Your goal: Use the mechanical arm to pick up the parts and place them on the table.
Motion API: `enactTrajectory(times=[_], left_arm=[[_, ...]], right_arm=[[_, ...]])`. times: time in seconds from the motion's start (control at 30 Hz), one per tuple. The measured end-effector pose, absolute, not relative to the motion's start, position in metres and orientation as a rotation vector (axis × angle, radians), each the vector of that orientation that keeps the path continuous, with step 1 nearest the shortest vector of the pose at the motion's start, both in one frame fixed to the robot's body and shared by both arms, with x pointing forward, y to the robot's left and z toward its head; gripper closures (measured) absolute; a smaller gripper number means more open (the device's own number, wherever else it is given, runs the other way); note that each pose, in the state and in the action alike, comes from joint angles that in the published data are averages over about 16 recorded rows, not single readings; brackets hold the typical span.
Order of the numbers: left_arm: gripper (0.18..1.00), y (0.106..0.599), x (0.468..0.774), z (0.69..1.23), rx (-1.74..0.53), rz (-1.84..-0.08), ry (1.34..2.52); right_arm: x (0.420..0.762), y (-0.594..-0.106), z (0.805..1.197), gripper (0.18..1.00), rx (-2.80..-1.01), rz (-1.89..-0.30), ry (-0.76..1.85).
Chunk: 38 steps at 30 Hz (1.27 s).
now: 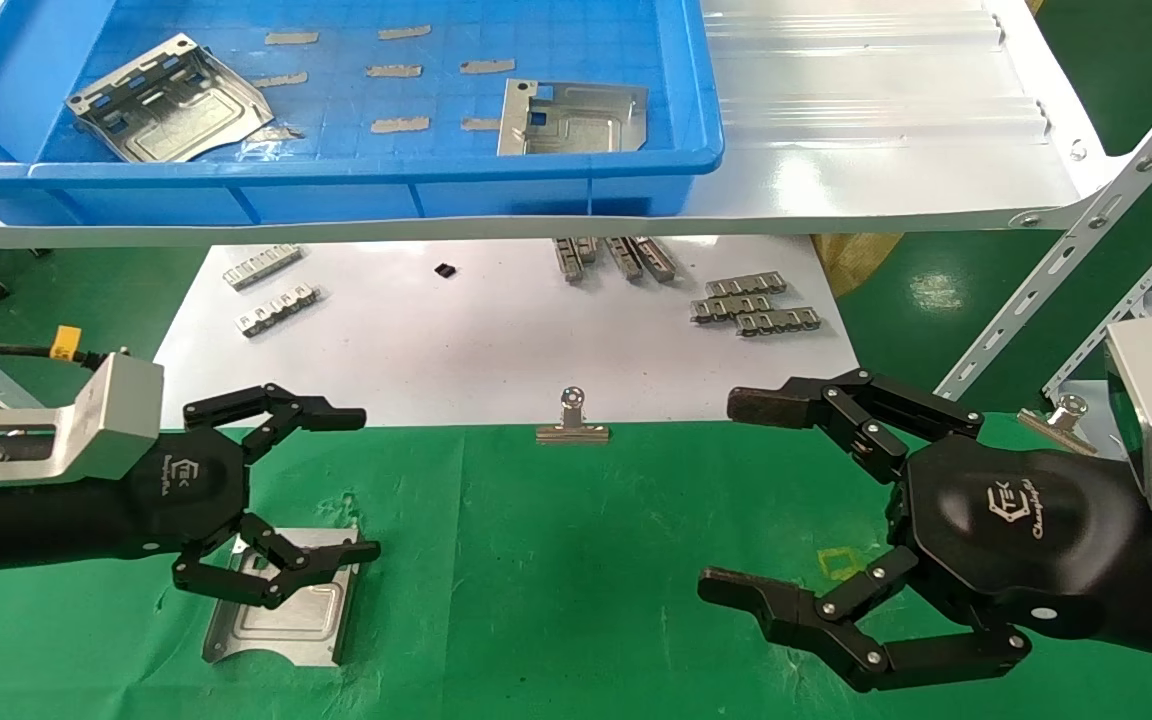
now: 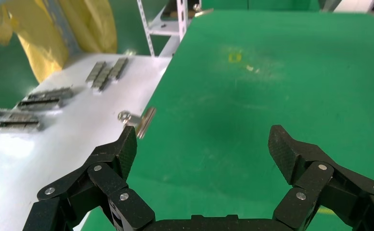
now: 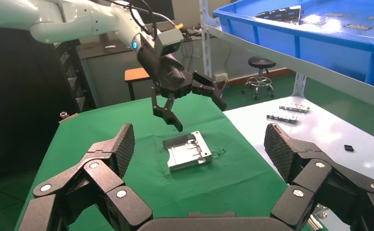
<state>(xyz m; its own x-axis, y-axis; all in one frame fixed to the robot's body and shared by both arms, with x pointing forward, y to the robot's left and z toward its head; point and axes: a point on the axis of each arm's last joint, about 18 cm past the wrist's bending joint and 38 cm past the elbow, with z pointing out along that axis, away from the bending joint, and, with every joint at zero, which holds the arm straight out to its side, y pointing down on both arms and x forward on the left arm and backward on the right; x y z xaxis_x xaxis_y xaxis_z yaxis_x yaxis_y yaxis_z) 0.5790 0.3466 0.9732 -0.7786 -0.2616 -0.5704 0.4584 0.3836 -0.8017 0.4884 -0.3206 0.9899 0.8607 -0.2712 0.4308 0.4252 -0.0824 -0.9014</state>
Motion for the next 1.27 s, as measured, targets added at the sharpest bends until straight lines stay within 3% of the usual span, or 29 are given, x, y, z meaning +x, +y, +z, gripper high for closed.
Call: enactTrajectory(times=[1.27], left_arm=[[0.183, 0.303, 0.485, 0.991, 0.268, -1.78, 1.924]], right_arm=[[0.488, -0.321, 0.99, 0.178, -1.55, -0.58, -0.126]])
